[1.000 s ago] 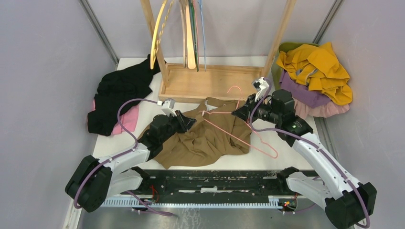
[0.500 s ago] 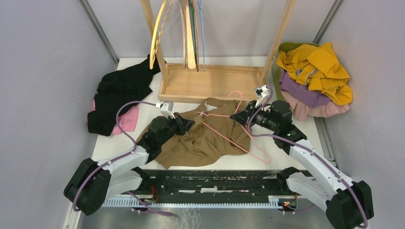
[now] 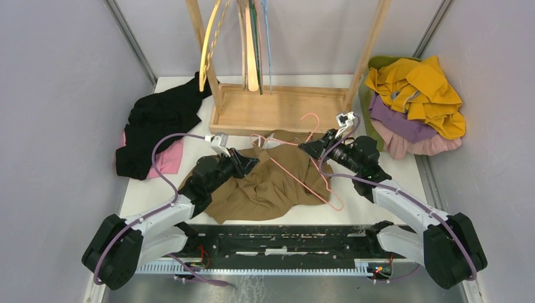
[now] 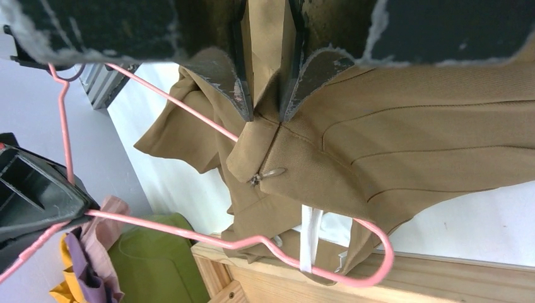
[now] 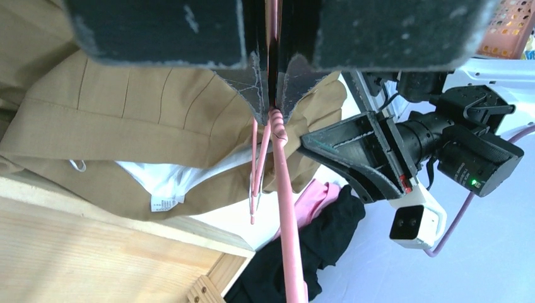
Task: Place the skirt on the hanger
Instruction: Hang the skirt on the hanger.
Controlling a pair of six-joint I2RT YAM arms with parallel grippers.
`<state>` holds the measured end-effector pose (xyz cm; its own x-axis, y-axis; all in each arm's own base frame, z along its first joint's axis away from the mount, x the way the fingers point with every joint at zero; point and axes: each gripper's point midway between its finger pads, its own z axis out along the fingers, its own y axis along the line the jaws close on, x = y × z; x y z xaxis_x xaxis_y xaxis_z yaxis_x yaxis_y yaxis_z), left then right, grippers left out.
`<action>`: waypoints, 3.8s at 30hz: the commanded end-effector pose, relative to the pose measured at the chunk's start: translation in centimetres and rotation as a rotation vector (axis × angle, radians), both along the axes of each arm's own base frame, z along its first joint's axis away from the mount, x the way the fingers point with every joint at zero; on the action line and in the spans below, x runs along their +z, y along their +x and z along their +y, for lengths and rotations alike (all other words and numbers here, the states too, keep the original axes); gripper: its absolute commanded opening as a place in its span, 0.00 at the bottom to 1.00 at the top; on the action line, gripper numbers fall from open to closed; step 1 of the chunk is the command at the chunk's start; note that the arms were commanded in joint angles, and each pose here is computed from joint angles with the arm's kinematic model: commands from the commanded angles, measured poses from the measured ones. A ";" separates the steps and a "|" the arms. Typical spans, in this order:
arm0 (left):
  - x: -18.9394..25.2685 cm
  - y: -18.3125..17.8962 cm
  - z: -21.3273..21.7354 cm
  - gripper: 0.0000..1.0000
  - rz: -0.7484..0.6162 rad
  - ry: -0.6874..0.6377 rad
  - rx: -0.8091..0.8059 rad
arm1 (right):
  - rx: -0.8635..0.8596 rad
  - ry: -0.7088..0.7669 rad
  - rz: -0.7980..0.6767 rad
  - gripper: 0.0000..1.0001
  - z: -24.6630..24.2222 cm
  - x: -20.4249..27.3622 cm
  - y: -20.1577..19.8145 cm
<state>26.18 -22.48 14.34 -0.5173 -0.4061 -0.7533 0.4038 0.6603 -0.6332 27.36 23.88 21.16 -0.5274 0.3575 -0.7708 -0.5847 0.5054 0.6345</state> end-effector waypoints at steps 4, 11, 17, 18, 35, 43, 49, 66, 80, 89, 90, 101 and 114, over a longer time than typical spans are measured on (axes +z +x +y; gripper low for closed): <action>3.7 -0.6 -0.2 0.29 -0.095 -0.031 -0.039 | 0.026 0.071 -0.126 0.01 1.2 3.3 0.6; 4.9 -1.1 0.2 0.29 -0.114 -0.018 -0.043 | 0.050 0.123 -0.153 0.01 2.2 3.2 0.7; 5.3 -0.9 1.6 0.31 -0.085 0.021 0.025 | 0.071 0.215 -0.199 0.01 3.0 3.9 0.6; 5.4 -0.8 1.9 0.31 -0.076 0.030 0.045 | 0.070 0.230 -0.211 0.01 3.0 4.1 0.5; 10.9 -0.2 7.0 0.37 -0.026 0.088 0.313 | 0.087 0.340 -0.329 0.01 3.4 6.9 -1.1; 12.7 -0.1 6.4 0.39 -0.010 0.064 0.296 | 0.116 0.339 -0.368 0.01 5.5 7.5 -1.0; 12.0 0.5 9.0 0.40 0.006 0.139 0.428 | 0.160 0.345 -0.362 0.01 7.2 7.0 -1.7; 9.2 3.2 8.9 0.33 -0.058 0.194 0.474 | 0.192 0.308 -0.371 0.01 6.9 8.1 -3.8; 10.3 2.7 11.2 0.30 -0.077 0.245 0.561 | 0.200 0.287 -0.361 0.01 7.0 7.7 -3.9; 9.0 4.1 10.6 0.30 -0.070 0.288 0.564 | 0.229 0.282 -0.364 0.01 7.2 8.2 -4.3; 9.1 4.3 10.6 0.30 -0.076 0.290 0.564 | 0.232 0.278 -0.363 0.01 7.2 8.1 -4.4; 10.0 5.1 7.4 0.30 -0.109 0.245 0.434 | 0.262 0.264 -0.356 0.01 8.0 7.9 -4.4; 10.6 4.0 4.8 0.30 -0.131 0.232 0.324 | 0.284 0.246 -0.335 0.01 8.9 6.9 -4.4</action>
